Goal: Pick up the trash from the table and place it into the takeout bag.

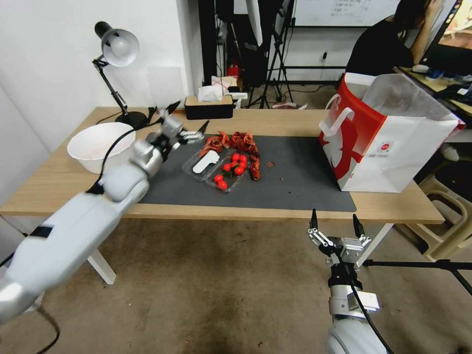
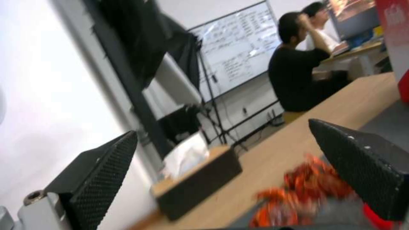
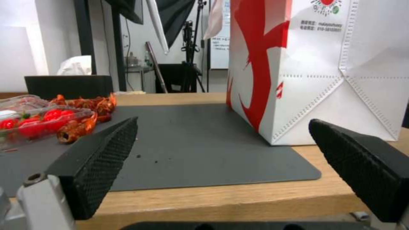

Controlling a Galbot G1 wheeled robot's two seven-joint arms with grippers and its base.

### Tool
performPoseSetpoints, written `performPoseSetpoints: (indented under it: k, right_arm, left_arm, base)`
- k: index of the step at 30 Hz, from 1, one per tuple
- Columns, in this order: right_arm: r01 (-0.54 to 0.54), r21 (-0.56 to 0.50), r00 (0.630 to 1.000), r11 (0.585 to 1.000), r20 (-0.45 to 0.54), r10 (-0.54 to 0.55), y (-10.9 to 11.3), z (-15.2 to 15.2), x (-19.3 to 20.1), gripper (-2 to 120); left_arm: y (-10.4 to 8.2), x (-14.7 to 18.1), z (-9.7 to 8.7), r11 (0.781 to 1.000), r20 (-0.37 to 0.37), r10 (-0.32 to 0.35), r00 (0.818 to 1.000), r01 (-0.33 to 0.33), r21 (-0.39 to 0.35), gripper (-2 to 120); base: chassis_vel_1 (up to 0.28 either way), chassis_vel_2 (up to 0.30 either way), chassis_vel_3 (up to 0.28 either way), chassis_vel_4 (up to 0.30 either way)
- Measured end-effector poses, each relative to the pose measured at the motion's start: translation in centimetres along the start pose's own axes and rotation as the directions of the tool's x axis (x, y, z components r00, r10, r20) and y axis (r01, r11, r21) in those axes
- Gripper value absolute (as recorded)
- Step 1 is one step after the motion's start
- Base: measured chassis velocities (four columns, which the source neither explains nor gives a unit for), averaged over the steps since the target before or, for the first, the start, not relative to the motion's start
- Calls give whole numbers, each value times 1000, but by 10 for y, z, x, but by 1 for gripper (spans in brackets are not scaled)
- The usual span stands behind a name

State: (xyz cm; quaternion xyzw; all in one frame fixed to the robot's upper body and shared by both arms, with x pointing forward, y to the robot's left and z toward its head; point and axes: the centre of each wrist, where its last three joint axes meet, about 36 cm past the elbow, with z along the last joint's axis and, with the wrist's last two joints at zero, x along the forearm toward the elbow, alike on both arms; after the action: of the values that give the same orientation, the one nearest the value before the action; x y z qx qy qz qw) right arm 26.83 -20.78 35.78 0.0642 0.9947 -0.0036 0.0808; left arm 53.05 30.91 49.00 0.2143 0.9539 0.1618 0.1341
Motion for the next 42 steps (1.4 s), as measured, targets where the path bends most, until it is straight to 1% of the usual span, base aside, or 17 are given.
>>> performPoseSetpoints:
  k: [1, 3, 8, 11, 12, 14, 19, 20, 30, 32, 33, 36, 37, 39, 40, 41, 42]
  right_arm:
    - [0, 0, 1000, 1000, 0, 0, 0, 0, 0, 100]
    - [2, 0, 1000, 1000, -2, -2, 1, 1, 1, 100]
    - [6, -1, 1000, 1000, -3, -6, 3, 1, 1, 100]
    - [6, -1, 1000, 1000, -3, -6, 3, 1, 1, 100]
    - [11, 2, 1000, 1000, 1, -11, 5, 1, 1, 100]
    - [12, 3, 1000, 1000, 1, -12, 5, 1, 2, 100]
    - [14, 6, 1000, 1000, 2, -14, 5, 1, 3, 100]
    - [14, 7, 1000, 1000, 1, -14, 5, 2, 3, 100]
    - [14, 9, 1000, 1000, 1, -14, 5, 1, 6, 100]
    - [13, 10, 1000, 1000, 2, -13, 4, -1, 7, 100]
    - [13, 10, 1000, 1000, 2, -13, 4, -1, 7, 100]
    - [13, 11, 1000, 1000, 1, -13, 4, -2, 9, 100]
    - [13, 11, 1000, 1000, 1, -13, 4, -2, 9, 100]
    - [12, 12, 1000, 1000, 1, -12, 4, -2, 10, 100]
    - [12, 12, 1000, 1000, 1, -12, 4, -2, 10, 100]
    - [12, 14, 1000, 1000, 1, -12, 4, -2, 10, 100]
    - [12, 14, 1000, 1000, 1, -12, 4, -2, 10, 100]
  left_arm:
    - [0, 0, 0, 1000, 0, 0, 1000, 0, 0, 100]
    - [6, 23, 0, 999, -6, -45, 999, 45, 10, 100]
    - [5, 50, -2, 996, -11, -86, 996, 87, 19, 100]
    - [5, 50, -2, 996, -11, -86, 996, 87, 19, 100]
    - [-2, 71, 1, 994, -31, -102, 994, 103, 39, 100]
    - [-6, 81, 4, 993, -43, -108, 993, 110, 47, 100]
    - [-12, 94, 8, 991, -57, -118, 991, 121, 57, 100]
    - [-14, 101, 9, 989, -58, -131, 990, 135, 61, 100]
    - [-22, 123, 14, 981, -80, -168, 983, 175, 87, 100]
    - [-31, 135, 18, 973, -99, -187, 977, 198, 117, 100]
    - [-31, 135, 18, 973, -99, -187, 977, 198, 117, 100]
    - [-47, 156, 25, 960, -135, -215, 967, 235, 153, 100]
    - [-47, 156, 25, 960, -135, -215, 967, 235, 153, 100]
    - [-60, 177, 28, 948, -169, -234, 957, 263, 179, 100]
    - [-60, 177, 28, 948, -169, -234, 957, 263, 179, 100]
    - [-68, 190, 31, 941, -194, -242, 951, 278, 191, 100]
    - [-72, 197, 32, 938, -203, -248, 947, 287, 193, 100]
  base:
    - [0, 0, 0, 0]
    - [0, 0, 0, 0]
    - [0, 0, 0, 0]
    - [0, 0, 0, 0]
    - [0, 0, 0, 0]
    - [0, 0, 0, 0]
    - [0, 0, 0, 0]
    - [0, 0, 0, 0]
    - [0, 0, 0, 0]
    - [0, 0, 0, 0]
    - [0, 0, 0, 0]
    - [0, 0, 0, 0]
    - [0, 0, 0, 0]
    - [0, 0, 0, 0]
    - [0, 0, 0, 0]
    - [0, 0, 0, 0]
    - [0, 0, 0, 0]
